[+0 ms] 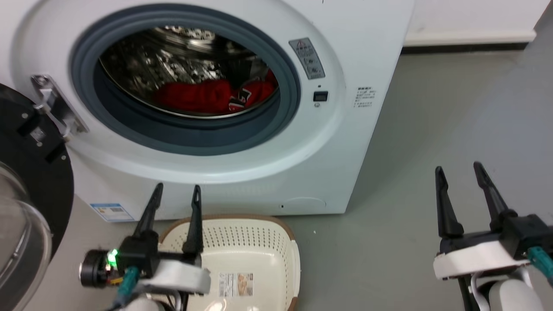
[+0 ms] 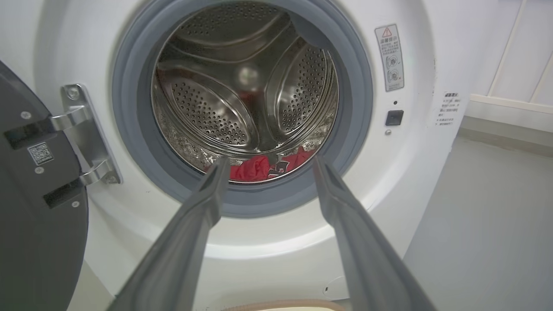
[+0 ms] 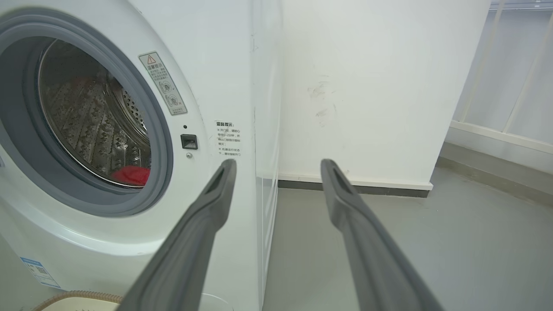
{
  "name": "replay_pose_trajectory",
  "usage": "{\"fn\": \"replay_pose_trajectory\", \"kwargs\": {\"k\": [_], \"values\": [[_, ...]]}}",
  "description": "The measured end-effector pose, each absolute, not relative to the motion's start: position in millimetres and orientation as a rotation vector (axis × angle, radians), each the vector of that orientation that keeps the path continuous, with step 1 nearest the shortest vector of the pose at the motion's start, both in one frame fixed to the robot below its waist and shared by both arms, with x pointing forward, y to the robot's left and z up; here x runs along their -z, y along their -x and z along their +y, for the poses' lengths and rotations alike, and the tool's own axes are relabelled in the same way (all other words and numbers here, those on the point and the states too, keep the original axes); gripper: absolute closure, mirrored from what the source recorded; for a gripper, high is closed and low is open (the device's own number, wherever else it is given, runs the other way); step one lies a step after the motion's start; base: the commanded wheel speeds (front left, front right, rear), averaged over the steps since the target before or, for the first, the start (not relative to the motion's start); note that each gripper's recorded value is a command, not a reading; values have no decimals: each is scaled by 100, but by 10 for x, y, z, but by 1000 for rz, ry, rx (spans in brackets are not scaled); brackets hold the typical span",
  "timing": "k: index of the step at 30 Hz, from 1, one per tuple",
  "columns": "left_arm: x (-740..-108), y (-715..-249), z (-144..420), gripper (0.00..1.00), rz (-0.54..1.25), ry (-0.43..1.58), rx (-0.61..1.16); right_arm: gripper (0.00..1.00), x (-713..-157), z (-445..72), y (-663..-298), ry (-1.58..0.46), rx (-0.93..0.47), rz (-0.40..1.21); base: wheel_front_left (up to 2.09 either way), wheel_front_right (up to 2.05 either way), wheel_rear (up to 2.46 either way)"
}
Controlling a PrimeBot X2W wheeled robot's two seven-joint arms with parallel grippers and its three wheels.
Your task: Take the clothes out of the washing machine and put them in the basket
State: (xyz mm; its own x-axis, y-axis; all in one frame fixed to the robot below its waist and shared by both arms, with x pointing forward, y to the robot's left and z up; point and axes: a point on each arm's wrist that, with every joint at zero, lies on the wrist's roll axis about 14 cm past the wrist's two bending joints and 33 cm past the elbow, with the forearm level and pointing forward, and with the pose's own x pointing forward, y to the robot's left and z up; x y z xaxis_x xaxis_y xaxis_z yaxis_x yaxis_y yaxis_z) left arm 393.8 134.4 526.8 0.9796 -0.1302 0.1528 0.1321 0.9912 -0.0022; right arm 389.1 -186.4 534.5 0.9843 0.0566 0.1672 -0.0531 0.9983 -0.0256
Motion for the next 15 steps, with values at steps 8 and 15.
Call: {"fn": "replay_pose_trajectory", "kwargs": {"k": [8,15], "values": [[-4888,-4604,1466,0,-57,-19,182,0,-5244,-1894,-4241,20,-51,-155,0,0,0],[-4433,-5443,1565,0,51,-54,225,0,-4936,-2016,-4487,11,-20,-91,0,0,0]]}}
